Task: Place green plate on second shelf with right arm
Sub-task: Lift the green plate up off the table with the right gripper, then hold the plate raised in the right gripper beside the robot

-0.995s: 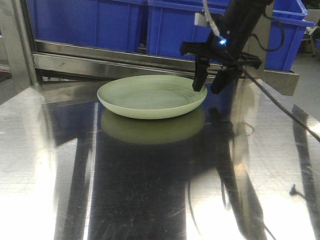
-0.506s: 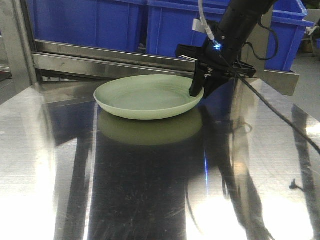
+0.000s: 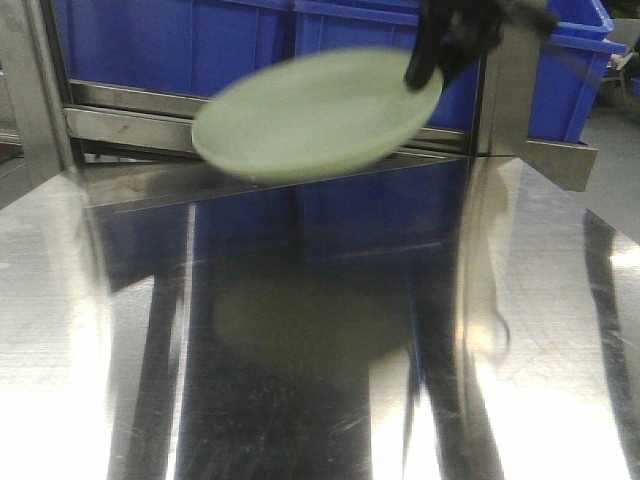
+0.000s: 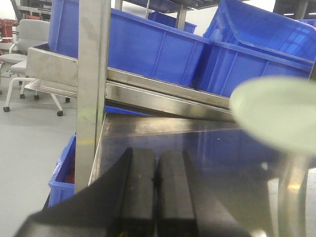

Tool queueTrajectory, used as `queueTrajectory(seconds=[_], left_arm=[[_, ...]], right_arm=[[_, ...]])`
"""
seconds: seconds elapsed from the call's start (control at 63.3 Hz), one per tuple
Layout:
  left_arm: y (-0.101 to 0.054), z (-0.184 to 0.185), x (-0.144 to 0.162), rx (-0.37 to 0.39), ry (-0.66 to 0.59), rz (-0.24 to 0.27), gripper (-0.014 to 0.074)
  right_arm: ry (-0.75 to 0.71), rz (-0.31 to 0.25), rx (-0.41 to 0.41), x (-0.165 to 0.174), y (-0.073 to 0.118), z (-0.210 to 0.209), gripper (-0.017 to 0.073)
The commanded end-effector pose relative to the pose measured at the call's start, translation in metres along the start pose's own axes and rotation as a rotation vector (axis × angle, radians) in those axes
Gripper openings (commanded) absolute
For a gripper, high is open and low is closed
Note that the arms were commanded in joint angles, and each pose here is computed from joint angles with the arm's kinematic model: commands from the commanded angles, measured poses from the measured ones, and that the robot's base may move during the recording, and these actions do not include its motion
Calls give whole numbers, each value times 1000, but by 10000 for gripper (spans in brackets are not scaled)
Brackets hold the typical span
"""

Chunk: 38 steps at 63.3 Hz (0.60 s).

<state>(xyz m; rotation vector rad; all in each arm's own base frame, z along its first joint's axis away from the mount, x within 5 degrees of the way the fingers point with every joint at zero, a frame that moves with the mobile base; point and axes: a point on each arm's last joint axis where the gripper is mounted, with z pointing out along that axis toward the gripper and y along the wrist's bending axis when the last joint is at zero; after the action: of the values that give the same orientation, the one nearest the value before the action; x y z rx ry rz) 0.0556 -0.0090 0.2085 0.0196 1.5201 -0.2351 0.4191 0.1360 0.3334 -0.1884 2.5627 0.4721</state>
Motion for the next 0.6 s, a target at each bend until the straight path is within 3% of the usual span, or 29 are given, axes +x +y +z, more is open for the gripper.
queueTrajectory(seconds=[0.0,0.158,0.284,0.458,0.585], left_arm=[[1,-1,5,11,-64,-12,130],[1,-1,5,11,-64,-12,130],[1,-1,5,11,-64,-12,130],[1,-1,5,11,-64,-12,130],[1,-1,5,11,-64,-12,130]], right_arm=[[-186,-34,-43,-9,20,-79,48],[-201,-30,-50,4,28,-126,48],[-205,6,-40,20,31,-157,48],[-275,37,34,50,26,-194,48],[-353,36,32,79,24,-214,48]])
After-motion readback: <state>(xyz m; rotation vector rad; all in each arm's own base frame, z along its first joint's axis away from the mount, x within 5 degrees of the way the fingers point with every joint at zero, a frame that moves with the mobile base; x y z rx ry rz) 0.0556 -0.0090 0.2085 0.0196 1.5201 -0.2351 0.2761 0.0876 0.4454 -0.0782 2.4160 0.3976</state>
